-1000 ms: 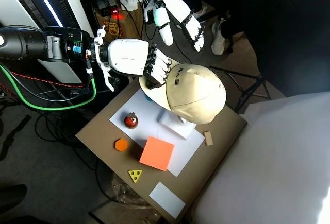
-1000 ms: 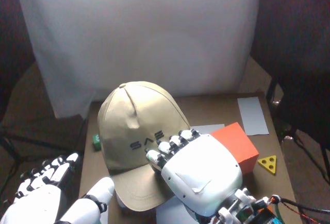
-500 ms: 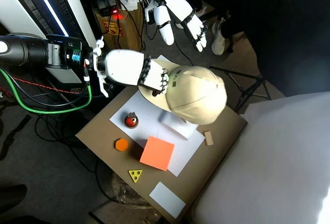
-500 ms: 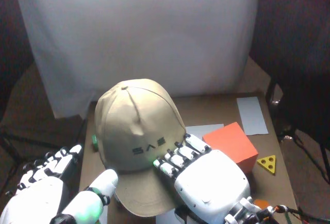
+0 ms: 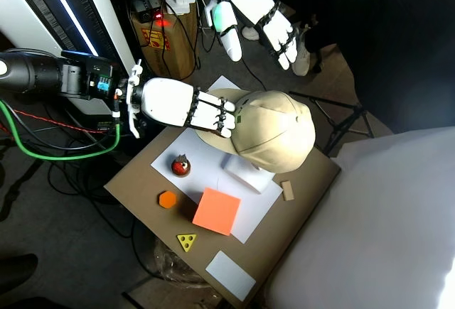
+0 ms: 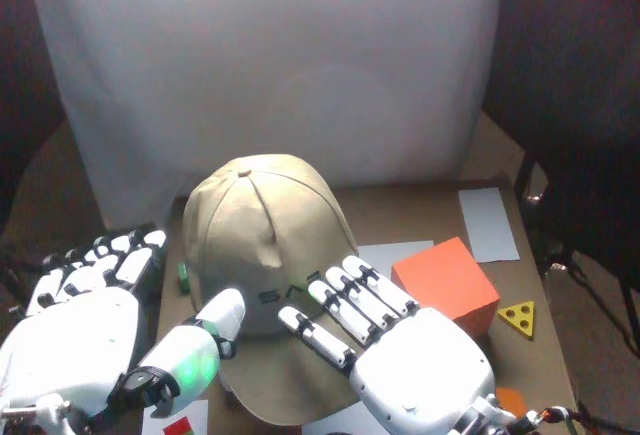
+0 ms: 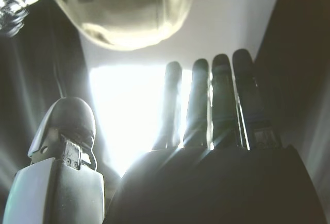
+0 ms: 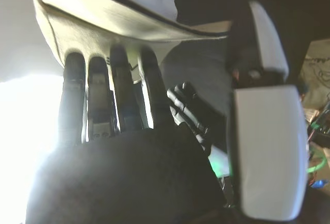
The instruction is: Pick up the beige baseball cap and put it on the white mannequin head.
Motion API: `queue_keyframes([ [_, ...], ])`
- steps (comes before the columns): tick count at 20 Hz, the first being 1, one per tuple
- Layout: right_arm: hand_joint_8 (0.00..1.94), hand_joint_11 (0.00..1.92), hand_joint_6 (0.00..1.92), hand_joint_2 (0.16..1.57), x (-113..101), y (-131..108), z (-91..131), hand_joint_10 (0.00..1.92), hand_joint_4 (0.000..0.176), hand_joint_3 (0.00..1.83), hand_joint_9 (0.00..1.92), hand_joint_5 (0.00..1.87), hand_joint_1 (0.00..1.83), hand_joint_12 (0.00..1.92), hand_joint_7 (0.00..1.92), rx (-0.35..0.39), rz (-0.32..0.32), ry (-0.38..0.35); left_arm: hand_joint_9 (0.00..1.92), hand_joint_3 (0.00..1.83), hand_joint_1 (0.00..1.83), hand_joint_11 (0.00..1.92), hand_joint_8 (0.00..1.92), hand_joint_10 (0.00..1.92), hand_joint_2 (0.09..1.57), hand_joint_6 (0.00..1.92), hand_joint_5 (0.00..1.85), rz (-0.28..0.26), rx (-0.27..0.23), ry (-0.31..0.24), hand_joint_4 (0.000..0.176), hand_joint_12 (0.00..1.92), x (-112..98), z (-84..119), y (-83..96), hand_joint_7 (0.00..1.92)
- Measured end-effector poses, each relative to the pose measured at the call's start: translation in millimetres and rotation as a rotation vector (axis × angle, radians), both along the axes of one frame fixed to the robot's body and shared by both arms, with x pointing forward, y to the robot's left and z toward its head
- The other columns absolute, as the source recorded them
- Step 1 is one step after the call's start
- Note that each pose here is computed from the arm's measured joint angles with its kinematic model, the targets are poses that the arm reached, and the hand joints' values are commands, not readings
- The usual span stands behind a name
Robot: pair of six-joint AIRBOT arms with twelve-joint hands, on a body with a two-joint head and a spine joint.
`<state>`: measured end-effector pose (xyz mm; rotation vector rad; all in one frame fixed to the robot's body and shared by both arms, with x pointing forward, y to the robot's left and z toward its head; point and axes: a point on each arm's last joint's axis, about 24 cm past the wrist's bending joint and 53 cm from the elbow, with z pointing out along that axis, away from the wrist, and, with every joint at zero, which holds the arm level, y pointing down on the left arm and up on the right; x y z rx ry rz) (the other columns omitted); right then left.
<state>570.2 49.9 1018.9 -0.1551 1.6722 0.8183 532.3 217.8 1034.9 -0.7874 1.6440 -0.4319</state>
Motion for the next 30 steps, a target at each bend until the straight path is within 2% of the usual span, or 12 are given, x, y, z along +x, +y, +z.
queue_keyframes([
  [10,0.00,0.08,0.02,1.02,-18,-60,77,0.00,0.122,0.00,0.00,0.06,0.39,0.04,0.00,-0.109,0.146,0.132,0.14,0.00,0.00,0.00,0.00,0.00,1.14,0.00,0.17,0.043,0.027,0.079,0.070,0.52,-21,22,-11.2,0.13],
  [12,0.06,0.33,0.03,0.99,-18,-72,88,0.17,0.054,0.00,0.60,0.42,0.53,1.07,0.55,-0.114,0.146,0.200,0.29,0.00,0.07,0.08,0.01,0.01,1.13,0.01,0.29,0.043,0.025,0.084,0.065,0.66,-20,28,-17.5,0.26],
  [13,0.15,0.55,0.03,1.00,-14,-79,97,0.67,0.013,0.00,0.73,0.64,0.61,1.34,0.80,-0.093,0.125,0.236,0.41,0.00,0.20,0.17,0.01,0.02,1.13,0.01,0.40,0.046,0.014,0.080,0.035,0.73,-18,31,-19.8,0.38],
  [14,0.74,0.76,0.24,1.01,-10,-86,104,1.31,0.000,0.00,0.80,0.89,0.72,1.65,0.87,-0.093,0.106,0.257,0.63,0.00,0.36,0.35,0.03,0.05,1.14,0.06,0.72,0.056,0.008,0.080,0.000,0.77,-17,32,-19.9,0.64],
  [15,1.42,1.00,1.00,1.02,-6,-95,108,1.76,0.000,0.00,0.90,0.82,0.81,1.87,0.84,-0.084,0.072,0.287,0.83,0.00,0.51,0.55,0.27,0.22,1.15,0.68,0.76,0.069,-0.001,0.087,0.000,0.81,-17,33,-19.7,0.83],
  [16,1.84,1.24,1.63,1.02,-2,-103,108,1.89,0.000,0.00,1.05,0.75,0.90,1.91,0.83,-0.070,0.039,0.318,0.71,0.00,0.65,0.67,1.17,1.10,1.14,1.42,0.66,0.075,0.006,0.096,0.000,1.16,-17,34,-19.7,0.68],
  [17,1.92,1.40,1.86,1.02,0,-108,107,1.91,0.000,0.00,1.12,0.75,0.96,1.92,0.87,-0.060,0.018,0.341,0.68,0.00,0.76,0.73,1.70,1.69,1.14,1.77,0.64,0.075,0.020,0.108,0.000,1.57,-18,35,-20.9,0.63],
  [18,1.94,1.53,1.91,1.03,0,-110,105,1.92,0.000,0.00,1.20,0.87,1.01,1.92,0.96,-0.048,0.010,0.361,0.81,0.00,0.90,0.84,1.88,1.87,1.14,1.89,0.69,0.074,0.024,0.120,0.000,1.85,-20,34,-22.2,0.71],
  [20,1.94,1.79,1.92,1.09,0,-100,111,1.92,0.000,0.01,1.55,1.23,1.01,1.92,1.32,-0.030,0.021,0.352,1.05,0.00,1.03,1.05,1.92,1.92,1.12,1.92,0.97,0.061,0.014,0.117,0.000,1.92,-19,38,-27.4,0.96],
  [22,1.94,1.85,1.92,1.20,1,-87,114,1.92,0.157,0.00,1.64,1.31,0.95,1.92,1.45,-0.023,0.025,0.323,1.25,0.00,1.07,1.26,1.92,1.92,1.12,1.92,1.10,0.043,0.004,0.118,0.000,1.92,-19,42,-34.6,1.16],
  [25,1.94,1.84,1.92,1.25,-4,-72,105,1.92,0.176,0.01,1.66,1.32,0.99,1.92,1.49,-0.006,0.025,0.357,1.44,0.00,1.09,1.50,1.92,1.92,1.13,1.92,1.17,0.030,0.017,0.153,0.000,1.92,-22,42,-44.6,1.31],
  [30,1.94,1.85,1.92,1.27,-5,-65,105,1.92,0.176,0.01,1.67,1.29,0.96,1.92,1.47,0.006,0.023,0.354,1.40,0.00,1.12,1.46,1.92,1.92,1.14,1.92,1.18,0.014,0.004,0.135,0.000,1.92,-18,48,-52.1,1.30],
])
